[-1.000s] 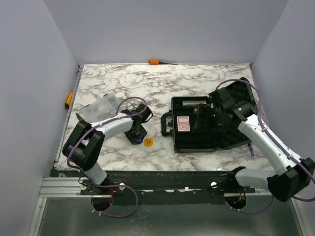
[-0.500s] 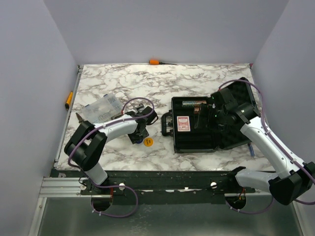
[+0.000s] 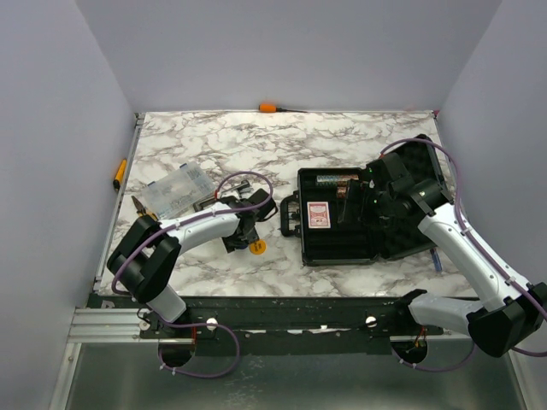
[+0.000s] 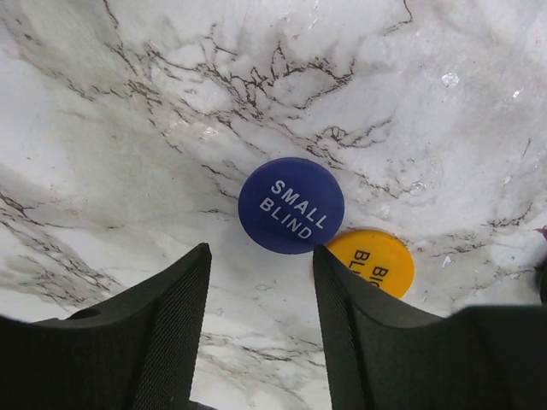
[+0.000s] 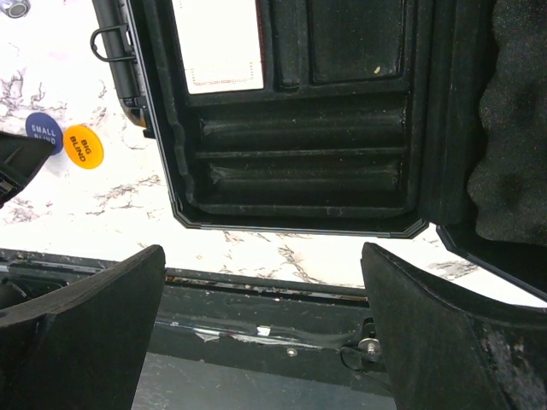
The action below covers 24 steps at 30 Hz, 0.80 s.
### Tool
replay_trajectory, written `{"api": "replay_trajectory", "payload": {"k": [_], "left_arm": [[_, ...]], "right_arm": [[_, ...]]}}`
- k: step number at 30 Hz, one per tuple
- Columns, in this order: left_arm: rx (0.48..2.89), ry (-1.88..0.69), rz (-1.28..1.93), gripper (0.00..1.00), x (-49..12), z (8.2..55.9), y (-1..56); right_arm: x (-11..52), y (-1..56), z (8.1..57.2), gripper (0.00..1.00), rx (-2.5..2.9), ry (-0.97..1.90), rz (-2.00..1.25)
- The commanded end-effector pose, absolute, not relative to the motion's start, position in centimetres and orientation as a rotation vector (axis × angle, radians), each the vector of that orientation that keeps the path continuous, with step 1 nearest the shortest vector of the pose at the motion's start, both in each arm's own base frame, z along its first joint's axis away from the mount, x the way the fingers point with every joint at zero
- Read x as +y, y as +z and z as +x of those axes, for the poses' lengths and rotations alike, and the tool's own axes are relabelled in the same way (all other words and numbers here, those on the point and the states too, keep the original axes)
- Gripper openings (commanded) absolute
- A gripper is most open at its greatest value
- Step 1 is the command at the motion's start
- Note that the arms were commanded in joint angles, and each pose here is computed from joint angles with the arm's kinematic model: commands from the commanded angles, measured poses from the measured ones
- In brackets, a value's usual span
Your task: Pack up texas hold em set
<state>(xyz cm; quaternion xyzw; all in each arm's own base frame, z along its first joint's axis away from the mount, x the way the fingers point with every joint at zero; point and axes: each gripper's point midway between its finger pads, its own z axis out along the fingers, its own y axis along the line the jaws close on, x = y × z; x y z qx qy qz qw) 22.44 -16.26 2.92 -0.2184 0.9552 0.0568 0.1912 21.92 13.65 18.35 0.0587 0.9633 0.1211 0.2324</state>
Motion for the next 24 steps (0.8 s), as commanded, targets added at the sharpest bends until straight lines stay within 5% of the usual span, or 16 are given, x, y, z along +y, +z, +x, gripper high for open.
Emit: {"api": "replay_trajectory", "payload": {"k": [1, 5, 24], "left_arm": [[2.644, 0.209, -0.58, 0.66, -15.4, 22.7, 4.1], [2.641, 0.197, -0.541, 0.77, -15.6, 23.1, 4.4], [2.679, 0.07, -0.452, 0.7, -16.5, 24.6, 1.6]], "right_arm": [[13.5, 18.4, 21.1, 0.98, 2.661, 0.335, 0.156], [13.3, 18.3, 20.9, 0.98, 2.662, 0.328, 0.155], [13.1, 17.8, 20.8, 0.99, 2.677, 0.309, 0.145]]}}
